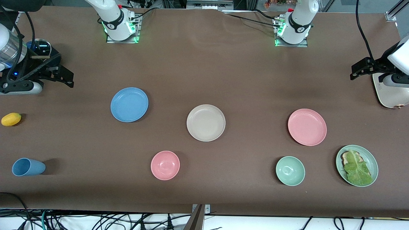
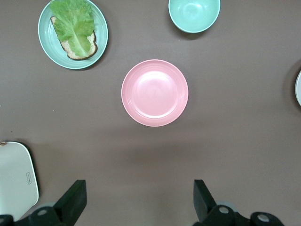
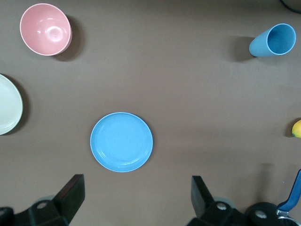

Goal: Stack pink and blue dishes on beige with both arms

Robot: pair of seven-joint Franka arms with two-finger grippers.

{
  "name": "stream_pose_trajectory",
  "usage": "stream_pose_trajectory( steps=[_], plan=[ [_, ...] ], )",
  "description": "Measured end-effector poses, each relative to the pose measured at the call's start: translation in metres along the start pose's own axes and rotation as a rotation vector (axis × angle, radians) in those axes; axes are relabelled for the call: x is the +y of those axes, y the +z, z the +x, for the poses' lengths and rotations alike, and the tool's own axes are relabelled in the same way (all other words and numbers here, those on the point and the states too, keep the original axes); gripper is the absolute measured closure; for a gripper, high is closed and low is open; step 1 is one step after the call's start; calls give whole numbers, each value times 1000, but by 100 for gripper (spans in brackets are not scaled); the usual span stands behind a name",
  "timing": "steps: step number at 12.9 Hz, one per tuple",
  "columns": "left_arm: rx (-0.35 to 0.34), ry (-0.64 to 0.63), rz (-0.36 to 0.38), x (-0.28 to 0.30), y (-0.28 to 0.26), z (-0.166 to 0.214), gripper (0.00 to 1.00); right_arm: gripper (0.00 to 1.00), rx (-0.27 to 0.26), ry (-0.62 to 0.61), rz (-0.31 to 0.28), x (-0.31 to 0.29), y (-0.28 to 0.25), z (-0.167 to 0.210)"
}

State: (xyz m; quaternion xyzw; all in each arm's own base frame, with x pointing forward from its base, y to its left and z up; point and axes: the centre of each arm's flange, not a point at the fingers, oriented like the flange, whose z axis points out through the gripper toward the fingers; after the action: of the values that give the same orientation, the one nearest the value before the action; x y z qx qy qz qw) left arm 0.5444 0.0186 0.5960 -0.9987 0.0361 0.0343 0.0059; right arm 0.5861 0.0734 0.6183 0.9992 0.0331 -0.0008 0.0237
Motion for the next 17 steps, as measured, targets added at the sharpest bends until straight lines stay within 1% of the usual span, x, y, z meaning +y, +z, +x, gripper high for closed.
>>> stream_pose_trajectory(
  steps=[4,9,17],
  plan=[
    [0,0,0,0,0,0,0,0,-11,0,-1,0,1,-1],
    [-1,0,0,0,0,0,0,0,-10,-22,-1,-13,0,-2],
    [-1,0,0,0,0,0,0,0,-9,-22,-1,-13,0,-2]
  ],
)
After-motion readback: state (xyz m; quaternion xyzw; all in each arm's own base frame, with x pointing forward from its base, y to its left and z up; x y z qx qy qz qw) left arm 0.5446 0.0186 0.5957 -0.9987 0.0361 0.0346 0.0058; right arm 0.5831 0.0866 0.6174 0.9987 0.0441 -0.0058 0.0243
